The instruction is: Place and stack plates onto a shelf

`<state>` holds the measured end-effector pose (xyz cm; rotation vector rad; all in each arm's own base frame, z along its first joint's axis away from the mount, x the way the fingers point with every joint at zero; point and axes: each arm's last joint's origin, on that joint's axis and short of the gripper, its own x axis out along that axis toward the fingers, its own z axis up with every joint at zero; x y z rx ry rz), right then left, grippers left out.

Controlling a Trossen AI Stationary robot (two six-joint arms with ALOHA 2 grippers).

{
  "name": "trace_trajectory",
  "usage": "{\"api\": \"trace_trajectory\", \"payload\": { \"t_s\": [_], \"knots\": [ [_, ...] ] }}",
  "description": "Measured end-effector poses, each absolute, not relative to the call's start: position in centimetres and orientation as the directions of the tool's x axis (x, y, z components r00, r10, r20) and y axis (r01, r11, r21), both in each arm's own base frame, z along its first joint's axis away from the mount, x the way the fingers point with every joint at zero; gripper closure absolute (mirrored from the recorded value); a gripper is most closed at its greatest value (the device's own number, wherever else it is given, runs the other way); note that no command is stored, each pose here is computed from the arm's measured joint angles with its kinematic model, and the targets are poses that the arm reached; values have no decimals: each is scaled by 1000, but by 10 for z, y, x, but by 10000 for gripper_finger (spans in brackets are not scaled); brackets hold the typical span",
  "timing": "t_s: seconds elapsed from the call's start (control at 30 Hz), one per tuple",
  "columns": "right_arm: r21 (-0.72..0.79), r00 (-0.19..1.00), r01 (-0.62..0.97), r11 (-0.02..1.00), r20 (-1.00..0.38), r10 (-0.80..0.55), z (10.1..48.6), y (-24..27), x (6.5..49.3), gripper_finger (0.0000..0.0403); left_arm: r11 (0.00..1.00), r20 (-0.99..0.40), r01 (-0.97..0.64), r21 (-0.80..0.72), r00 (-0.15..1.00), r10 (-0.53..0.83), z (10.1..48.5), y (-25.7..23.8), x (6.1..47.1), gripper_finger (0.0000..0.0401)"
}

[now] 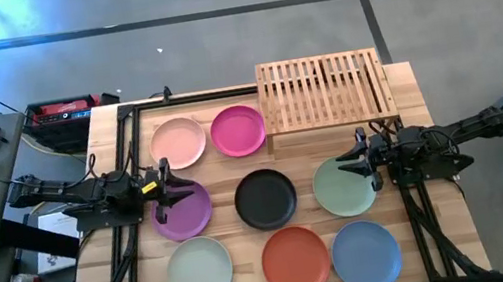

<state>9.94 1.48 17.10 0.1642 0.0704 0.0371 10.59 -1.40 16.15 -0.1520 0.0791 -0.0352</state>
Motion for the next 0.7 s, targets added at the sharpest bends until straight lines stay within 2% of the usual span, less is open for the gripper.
{"api": "trace_trajectory", "payload": {
  "t_s": [0.7],
  "knots": [
    [165,997,-31,986,-67,42,171,15,99,300,986,-76,28,-163,996,-41,162,-14,106,293]
  ]
}}
